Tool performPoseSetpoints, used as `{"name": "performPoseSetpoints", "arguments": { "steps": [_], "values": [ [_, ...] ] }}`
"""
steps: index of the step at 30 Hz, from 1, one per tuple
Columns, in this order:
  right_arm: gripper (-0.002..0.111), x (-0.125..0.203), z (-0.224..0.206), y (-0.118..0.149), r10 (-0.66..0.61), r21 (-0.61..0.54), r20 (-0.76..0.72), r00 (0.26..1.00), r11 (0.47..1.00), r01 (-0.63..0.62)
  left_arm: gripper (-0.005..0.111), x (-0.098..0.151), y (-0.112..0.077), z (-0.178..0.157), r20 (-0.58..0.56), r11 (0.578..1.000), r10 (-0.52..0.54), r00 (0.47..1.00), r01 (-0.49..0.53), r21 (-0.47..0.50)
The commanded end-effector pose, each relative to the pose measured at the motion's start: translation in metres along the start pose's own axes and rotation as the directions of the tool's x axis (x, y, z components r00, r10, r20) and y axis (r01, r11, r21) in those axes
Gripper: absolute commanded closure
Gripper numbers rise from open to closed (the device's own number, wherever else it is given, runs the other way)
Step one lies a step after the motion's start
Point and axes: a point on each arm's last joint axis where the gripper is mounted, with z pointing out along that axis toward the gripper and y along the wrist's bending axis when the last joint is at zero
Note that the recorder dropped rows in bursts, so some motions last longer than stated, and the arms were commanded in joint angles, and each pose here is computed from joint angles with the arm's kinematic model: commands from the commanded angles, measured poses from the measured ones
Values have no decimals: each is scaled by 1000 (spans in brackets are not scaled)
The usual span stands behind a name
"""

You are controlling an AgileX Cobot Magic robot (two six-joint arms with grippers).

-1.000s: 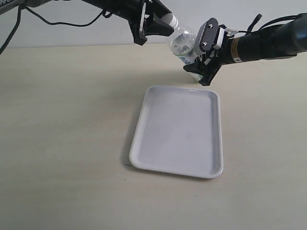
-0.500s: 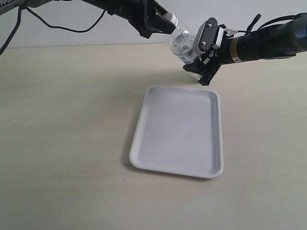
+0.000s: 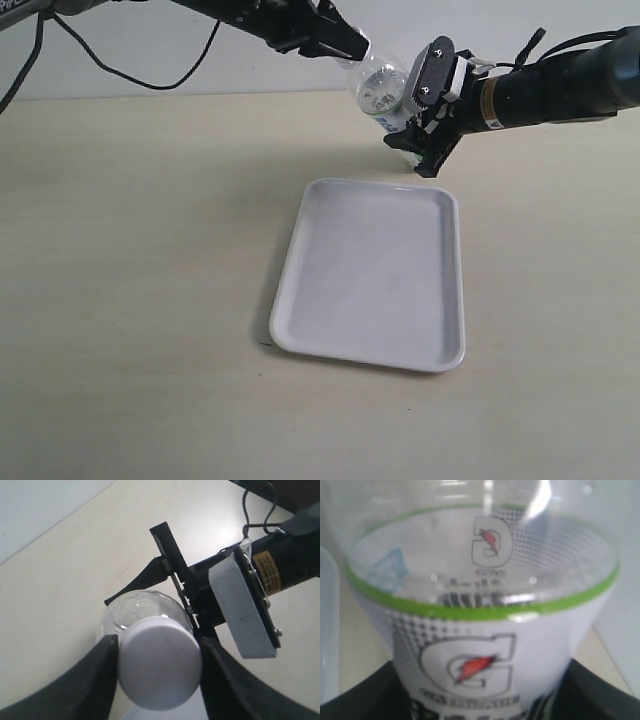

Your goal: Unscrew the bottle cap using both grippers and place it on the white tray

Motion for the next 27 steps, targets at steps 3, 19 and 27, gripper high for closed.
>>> {"name": "performPoseSetpoints", "arguments": {
  "steps": [3, 19, 27],
  "values": [
    [108, 2, -2, -6, 8, 37, -37, 999, 999, -7, 107, -4, -4, -1, 26, 977, -213, 977, 213, 27],
    [108, 3, -2, -6, 12, 39, -39, 999, 999, -10, 94, -5, -2, -1, 37, 965, -261, 965, 261, 9],
    [108, 3, -2, -6, 16, 39, -39, 999, 999, -14, 51, -6, -1, -1, 47, 966, -258, 965, 259, 1]
  ]
}}
